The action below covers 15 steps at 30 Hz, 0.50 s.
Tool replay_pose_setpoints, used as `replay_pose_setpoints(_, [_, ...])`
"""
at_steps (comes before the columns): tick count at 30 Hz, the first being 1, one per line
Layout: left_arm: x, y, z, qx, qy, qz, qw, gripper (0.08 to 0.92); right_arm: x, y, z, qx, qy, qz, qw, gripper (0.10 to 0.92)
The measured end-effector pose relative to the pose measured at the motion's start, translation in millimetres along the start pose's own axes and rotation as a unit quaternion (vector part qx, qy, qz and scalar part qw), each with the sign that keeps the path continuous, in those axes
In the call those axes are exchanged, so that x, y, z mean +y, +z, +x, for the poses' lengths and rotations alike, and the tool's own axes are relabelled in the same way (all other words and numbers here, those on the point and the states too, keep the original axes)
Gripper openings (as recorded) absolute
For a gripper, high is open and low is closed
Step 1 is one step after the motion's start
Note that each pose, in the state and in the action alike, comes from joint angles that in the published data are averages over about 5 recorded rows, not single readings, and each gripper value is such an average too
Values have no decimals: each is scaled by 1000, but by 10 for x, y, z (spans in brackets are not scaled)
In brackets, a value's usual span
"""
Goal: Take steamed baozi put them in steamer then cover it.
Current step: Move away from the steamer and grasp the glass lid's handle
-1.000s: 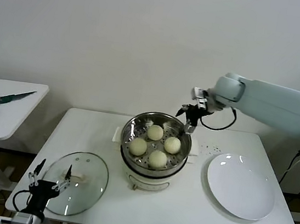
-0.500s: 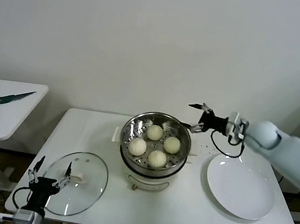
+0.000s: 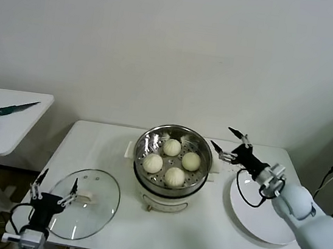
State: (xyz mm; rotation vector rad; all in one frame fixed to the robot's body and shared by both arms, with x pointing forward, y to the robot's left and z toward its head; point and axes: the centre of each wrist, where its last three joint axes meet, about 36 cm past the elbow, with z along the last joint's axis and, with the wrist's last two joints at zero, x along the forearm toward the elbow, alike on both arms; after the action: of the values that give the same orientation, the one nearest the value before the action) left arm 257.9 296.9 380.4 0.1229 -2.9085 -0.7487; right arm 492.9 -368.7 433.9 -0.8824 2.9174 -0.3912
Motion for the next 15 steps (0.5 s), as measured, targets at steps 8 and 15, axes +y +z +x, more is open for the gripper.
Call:
replay_pose_setpoints(8, [25, -41, -11, 8, 11, -226, 974, 823, 92, 285, 643, 2, 111, -43, 993, 823])
replay_pose_setpoints(15, [-159, 56, 13, 17, 10, -377, 926, 823, 272, 567, 1084, 33, 167, -60, 984, 823])
